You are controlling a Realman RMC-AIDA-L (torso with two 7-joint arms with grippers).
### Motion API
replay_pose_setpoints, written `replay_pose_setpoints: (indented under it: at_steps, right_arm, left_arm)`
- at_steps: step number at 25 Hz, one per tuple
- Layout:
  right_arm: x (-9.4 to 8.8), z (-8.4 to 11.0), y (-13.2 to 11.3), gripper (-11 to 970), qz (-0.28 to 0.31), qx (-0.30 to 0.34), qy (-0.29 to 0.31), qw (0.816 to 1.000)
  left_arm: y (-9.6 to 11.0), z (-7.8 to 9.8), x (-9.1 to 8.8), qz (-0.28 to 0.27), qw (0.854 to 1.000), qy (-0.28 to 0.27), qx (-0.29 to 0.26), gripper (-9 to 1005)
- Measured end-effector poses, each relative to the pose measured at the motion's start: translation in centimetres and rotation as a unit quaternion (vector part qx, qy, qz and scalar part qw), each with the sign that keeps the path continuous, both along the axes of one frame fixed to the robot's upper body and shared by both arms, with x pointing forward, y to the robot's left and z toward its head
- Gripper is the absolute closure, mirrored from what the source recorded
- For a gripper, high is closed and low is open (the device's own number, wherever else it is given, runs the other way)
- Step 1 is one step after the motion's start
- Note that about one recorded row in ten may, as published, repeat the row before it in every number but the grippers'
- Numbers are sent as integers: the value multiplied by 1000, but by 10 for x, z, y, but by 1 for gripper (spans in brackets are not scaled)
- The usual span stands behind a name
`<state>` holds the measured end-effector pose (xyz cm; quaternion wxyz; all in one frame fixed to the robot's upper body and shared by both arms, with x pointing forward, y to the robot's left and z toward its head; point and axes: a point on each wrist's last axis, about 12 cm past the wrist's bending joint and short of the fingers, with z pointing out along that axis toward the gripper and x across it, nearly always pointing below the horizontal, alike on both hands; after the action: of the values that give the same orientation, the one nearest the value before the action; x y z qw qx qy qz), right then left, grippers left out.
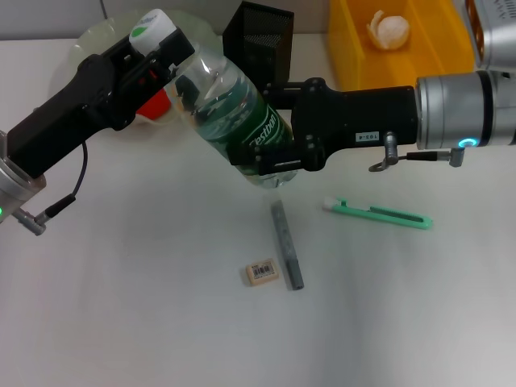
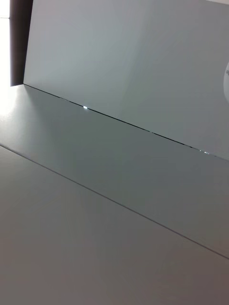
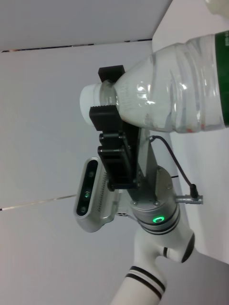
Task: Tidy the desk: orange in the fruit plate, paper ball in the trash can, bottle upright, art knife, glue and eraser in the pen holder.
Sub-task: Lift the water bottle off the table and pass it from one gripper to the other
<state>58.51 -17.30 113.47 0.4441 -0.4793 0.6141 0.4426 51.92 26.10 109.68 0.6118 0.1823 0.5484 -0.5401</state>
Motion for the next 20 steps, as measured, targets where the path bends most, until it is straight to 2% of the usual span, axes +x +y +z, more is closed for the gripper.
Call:
replay_pose_setpoints:
  at_steps: [8,20]
  right_arm:
    - [3,0,7,139,8,-37,-18,999]
    - [3,-3,0,141,2,-77,-35,996]
  left_arm:
    - [1,-1,1,6,1000,4,4,555]
    - [10,-7,0,38,999,7,23,553]
